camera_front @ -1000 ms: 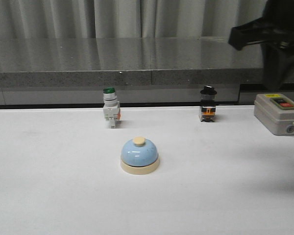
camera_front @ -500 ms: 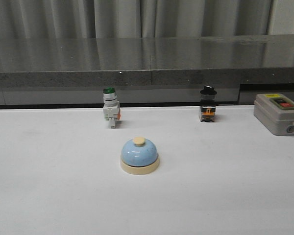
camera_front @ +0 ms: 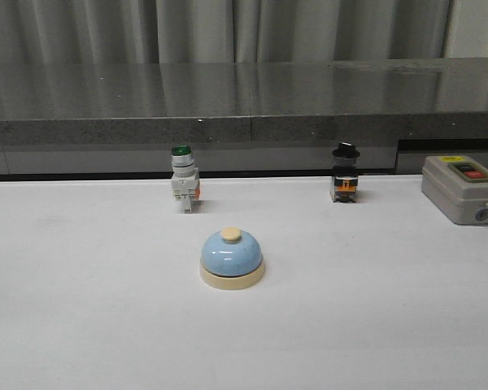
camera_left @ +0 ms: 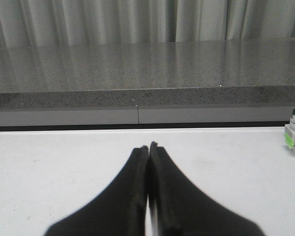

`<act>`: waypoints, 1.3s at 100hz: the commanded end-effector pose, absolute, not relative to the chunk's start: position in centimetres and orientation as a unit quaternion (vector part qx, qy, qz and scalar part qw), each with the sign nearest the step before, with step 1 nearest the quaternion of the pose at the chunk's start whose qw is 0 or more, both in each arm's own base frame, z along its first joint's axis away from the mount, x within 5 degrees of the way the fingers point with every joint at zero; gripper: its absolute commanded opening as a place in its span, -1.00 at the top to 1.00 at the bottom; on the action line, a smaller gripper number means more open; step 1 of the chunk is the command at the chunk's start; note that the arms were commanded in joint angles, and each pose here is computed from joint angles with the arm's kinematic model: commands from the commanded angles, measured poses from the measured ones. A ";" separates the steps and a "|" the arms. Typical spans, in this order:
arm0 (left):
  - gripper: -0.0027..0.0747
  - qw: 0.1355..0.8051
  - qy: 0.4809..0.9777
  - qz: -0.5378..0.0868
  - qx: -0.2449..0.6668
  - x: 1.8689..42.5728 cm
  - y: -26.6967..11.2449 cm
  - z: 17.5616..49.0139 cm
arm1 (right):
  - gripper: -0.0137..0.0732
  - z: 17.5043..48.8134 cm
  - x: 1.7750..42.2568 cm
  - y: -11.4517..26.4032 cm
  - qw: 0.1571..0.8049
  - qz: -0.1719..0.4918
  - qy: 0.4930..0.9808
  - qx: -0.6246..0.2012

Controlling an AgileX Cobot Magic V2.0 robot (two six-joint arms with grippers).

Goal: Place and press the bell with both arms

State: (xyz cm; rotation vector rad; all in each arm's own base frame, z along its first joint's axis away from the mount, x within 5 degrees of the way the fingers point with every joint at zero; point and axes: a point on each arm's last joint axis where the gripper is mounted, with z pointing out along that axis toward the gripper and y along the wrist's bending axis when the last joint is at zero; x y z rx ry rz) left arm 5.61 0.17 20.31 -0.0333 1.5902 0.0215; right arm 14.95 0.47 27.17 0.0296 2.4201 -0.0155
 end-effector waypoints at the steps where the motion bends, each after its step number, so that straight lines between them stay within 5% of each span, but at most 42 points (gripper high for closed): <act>1: 0.98 0.732 0.681 0.006 -0.021 5.4 0.2 20.5 | 0.84 28.3 14.5 0.4 0.432 -0.002 0.902 0.009; 25: 0.98 0.732 0.681 0.006 -0.021 5.4 0.2 20.5 | 0.84 27.0 11.6 0.3 0.525 0.008 0.851 0.002; 61: 0.98 0.732 0.681 0.006 -0.021 5.4 0.2 20.5 | 0.84 25.1 7.7 0.5 0.708 0.032 0.705 -0.015; 92: 0.98 0.732 0.681 0.006 -0.021 5.4 0.2 20.5 | 0.84 23.2 5.9 0.4 0.744 0.039 0.667 -0.011; 130: 0.98 0.732 0.681 0.006 -0.021 5.4 0.2 20.5 | 0.84 20.3 5.5 0.3 0.727 0.052 0.684 0.005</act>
